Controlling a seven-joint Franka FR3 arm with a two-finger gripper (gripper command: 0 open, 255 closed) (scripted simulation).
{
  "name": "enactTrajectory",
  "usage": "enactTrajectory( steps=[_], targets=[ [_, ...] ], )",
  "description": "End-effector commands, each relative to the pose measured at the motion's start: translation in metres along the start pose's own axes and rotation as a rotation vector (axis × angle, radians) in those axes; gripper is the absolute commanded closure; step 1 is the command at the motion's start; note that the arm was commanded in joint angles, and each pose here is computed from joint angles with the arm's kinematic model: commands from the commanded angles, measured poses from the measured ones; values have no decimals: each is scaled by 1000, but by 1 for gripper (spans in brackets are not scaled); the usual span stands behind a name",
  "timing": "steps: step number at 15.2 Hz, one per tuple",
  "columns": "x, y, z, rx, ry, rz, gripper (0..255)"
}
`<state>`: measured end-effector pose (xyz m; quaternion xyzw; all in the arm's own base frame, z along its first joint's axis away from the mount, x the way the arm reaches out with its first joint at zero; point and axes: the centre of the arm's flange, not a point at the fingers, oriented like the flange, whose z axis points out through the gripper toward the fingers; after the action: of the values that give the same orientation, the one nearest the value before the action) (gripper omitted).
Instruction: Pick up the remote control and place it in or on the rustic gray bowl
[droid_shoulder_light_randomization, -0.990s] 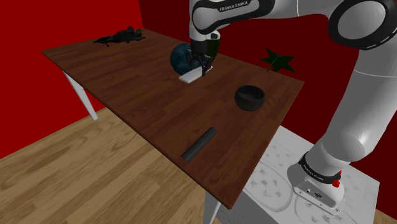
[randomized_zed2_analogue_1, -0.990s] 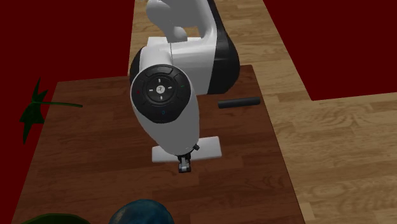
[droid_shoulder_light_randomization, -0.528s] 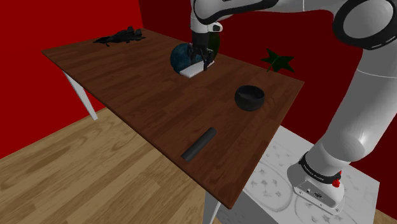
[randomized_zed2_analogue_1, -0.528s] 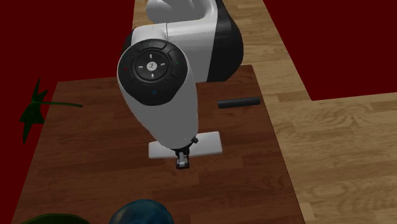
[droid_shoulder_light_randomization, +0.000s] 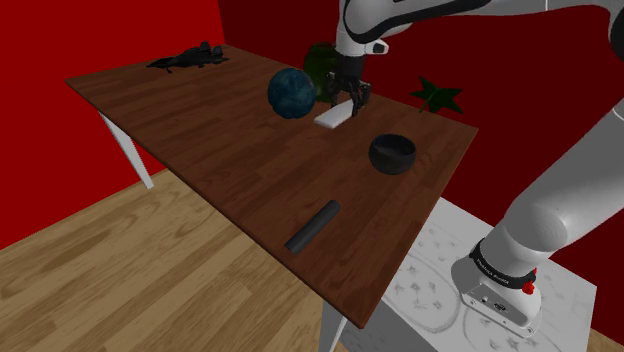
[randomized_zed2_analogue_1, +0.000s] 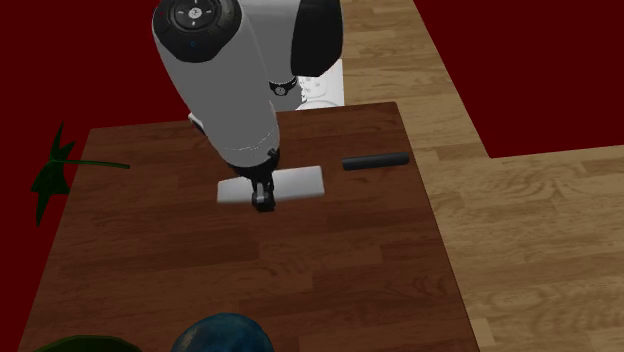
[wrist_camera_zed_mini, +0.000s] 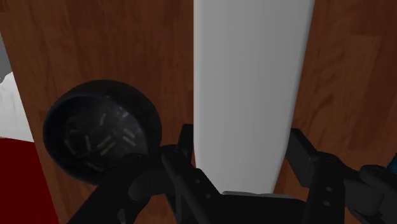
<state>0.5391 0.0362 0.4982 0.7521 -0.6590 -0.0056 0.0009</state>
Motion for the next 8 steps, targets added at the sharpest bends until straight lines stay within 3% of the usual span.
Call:
enactTrajectory(
  steps=[1,8],
  targets=[
    [11,25,-1,1,-1,0,255],
    [44,111,-1,1,-1,0,255]
  ],
)
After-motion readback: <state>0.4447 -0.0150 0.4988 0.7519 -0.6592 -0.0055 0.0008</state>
